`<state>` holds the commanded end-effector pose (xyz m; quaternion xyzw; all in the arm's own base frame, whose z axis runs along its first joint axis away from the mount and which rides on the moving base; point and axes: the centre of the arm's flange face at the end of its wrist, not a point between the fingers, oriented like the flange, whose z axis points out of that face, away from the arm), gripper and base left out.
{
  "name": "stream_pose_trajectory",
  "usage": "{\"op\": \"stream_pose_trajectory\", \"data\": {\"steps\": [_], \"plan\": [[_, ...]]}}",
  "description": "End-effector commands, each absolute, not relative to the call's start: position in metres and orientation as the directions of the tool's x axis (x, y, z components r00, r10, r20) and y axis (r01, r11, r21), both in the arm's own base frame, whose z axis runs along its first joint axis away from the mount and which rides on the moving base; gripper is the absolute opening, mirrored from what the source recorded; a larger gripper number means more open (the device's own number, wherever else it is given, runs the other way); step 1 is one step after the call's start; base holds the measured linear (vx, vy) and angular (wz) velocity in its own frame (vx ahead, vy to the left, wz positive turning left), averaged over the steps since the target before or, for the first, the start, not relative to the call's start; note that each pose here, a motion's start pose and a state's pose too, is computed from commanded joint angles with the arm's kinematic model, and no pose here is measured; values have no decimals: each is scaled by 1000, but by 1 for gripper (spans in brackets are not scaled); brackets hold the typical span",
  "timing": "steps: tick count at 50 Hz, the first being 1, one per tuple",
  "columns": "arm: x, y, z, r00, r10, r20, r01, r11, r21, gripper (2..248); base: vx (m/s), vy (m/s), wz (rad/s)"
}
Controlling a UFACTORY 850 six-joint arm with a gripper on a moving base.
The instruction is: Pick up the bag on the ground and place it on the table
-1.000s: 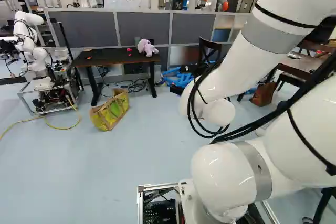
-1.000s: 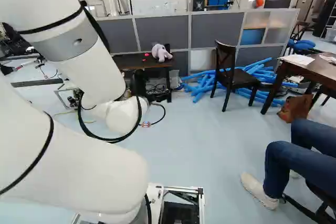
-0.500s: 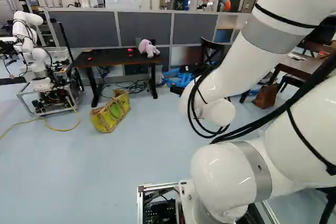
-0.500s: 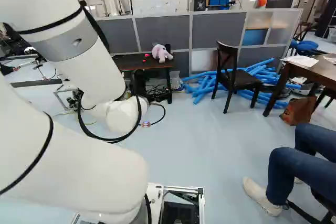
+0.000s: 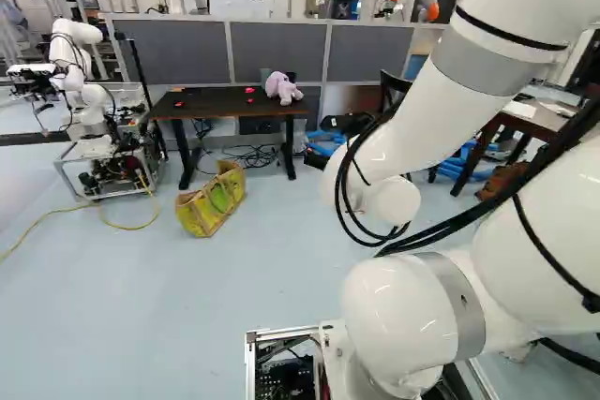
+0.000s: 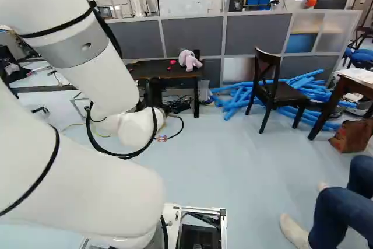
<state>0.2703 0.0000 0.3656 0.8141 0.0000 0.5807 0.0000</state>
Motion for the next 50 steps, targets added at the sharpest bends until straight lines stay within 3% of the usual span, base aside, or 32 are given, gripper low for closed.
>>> {"op": "stream_pose_trajectory", "data": {"steps": [34,50], "plan": [[270,0,366,326,0,946,0,-1000,0,247,152,49,217],[270,0,366,326,0,946,0,-1000,0,247,187,48,28]]}}
